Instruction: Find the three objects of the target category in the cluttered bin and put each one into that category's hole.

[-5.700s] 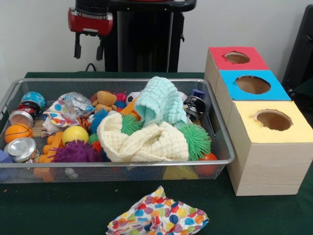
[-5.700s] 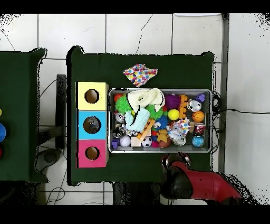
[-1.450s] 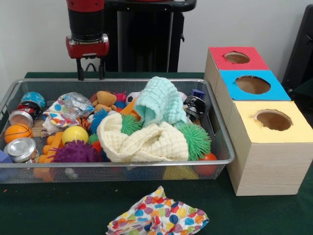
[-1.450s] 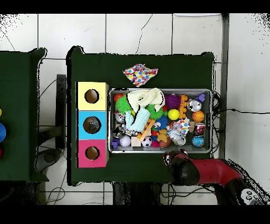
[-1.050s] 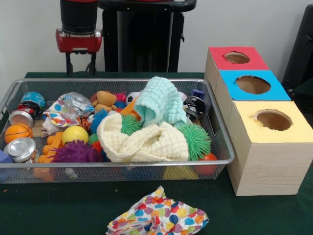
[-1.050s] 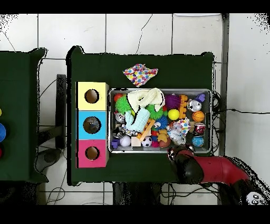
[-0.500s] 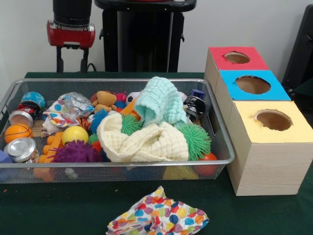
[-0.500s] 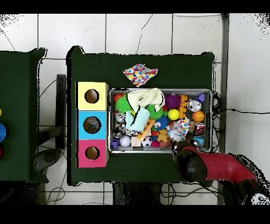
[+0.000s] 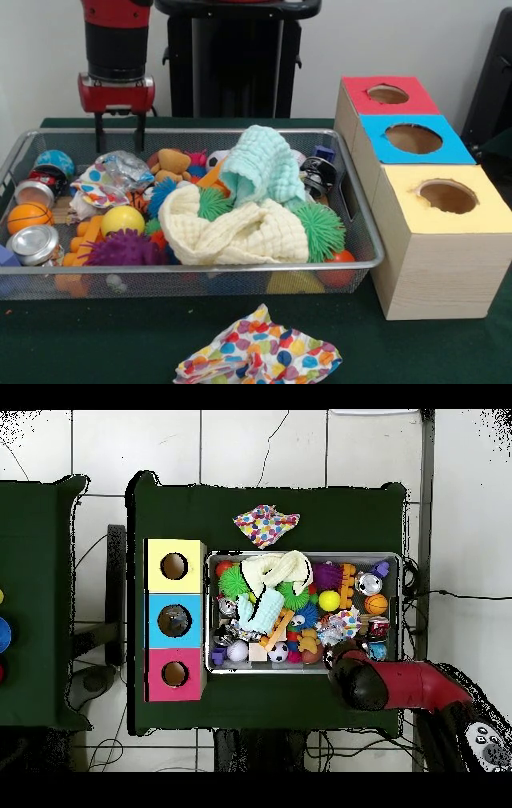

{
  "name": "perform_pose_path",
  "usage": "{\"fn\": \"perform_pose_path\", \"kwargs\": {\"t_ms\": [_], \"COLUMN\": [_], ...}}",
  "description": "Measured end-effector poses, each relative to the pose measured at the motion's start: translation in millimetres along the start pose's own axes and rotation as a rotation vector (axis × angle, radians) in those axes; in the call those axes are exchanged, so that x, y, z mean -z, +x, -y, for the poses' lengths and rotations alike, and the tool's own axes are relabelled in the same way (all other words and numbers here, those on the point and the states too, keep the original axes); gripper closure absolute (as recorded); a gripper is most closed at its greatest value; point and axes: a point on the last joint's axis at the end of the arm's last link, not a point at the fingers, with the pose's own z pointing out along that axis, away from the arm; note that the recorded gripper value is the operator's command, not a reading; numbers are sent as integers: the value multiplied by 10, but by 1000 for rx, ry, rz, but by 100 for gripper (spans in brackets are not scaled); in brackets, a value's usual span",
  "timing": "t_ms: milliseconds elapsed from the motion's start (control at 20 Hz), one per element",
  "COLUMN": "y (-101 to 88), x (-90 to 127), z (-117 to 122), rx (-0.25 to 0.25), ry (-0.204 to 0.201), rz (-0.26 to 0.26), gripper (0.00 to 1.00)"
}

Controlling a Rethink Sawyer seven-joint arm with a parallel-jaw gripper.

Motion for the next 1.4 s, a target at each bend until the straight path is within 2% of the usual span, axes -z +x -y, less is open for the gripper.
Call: {"fn": "perform_pose_path", "kwargs": {"t_ms": [100, 350, 450, 700, 1050, 1400], "y": [32, 43, 53, 264, 279, 236], "x": [-191, -380, -449, -666, -785, -800], "z": [-45, -21, 17, 58, 153, 97], "rx": [11, 8, -4, -59, -86, -73], "ry": [-13, -14, -13, -46, -40, -44], "rz": [29, 73, 85, 74, 106, 106], "gripper": [0, 0, 0, 0, 0, 0]}}
